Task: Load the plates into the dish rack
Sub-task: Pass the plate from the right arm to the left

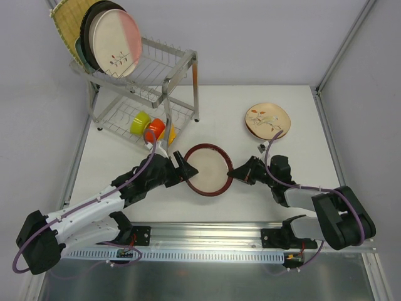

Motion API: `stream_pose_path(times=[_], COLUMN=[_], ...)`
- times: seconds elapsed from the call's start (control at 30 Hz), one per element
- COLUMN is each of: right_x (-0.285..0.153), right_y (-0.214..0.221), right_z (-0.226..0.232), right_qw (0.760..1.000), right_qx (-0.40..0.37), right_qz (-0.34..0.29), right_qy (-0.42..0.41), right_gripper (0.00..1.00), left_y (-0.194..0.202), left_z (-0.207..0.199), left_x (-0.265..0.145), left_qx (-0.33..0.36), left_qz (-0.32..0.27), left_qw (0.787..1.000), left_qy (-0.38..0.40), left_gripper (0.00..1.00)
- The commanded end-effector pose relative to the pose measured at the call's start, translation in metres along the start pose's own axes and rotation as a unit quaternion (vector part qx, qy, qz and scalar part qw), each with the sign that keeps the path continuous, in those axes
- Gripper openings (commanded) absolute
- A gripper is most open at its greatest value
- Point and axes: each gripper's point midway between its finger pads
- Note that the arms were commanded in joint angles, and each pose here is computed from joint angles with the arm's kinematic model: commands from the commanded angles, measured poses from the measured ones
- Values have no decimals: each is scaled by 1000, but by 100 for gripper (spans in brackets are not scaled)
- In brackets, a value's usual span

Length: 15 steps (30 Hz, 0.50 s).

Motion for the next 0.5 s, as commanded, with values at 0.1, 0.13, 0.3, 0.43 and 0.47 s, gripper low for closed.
stream_pose_path(times=[0.1, 0.13, 0.3, 0.43, 0.47], right_x=[-5, -4, -3, -3, -3], right_y=[-47, -47, -46, -45, -45], right_z=[79, 79, 84, 85, 85], right_qw=[986, 985, 985, 984, 984], right_qx=[-80, -80, -83, -85, -84], right_qz=[-62, -63, -60, -60, -60], right_qy=[-135, -136, -142, -145, -144], right_gripper=[0, 1, 1, 1, 1], left_y=[-4, -4, -2, -2, -2], left_z=[-30, -31, -34, -35, -35], left_x=[-2, -2, -2, -2, -2], left_qx=[3, 4, 9, 9, 10], left_qz=[-10, -10, -7, -7, -7], left_qw=[999, 999, 999, 998, 998], left_qy=[43, 45, 51, 55, 57], left_gripper=[74, 72, 63, 53, 52])
Point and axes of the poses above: each gripper's point midway between its finger pads, its own x axis out along the fingers, its own z axis along the line the jaws close on, y = z × x, and after that the axes turned 14 degrees about -x, right-handed
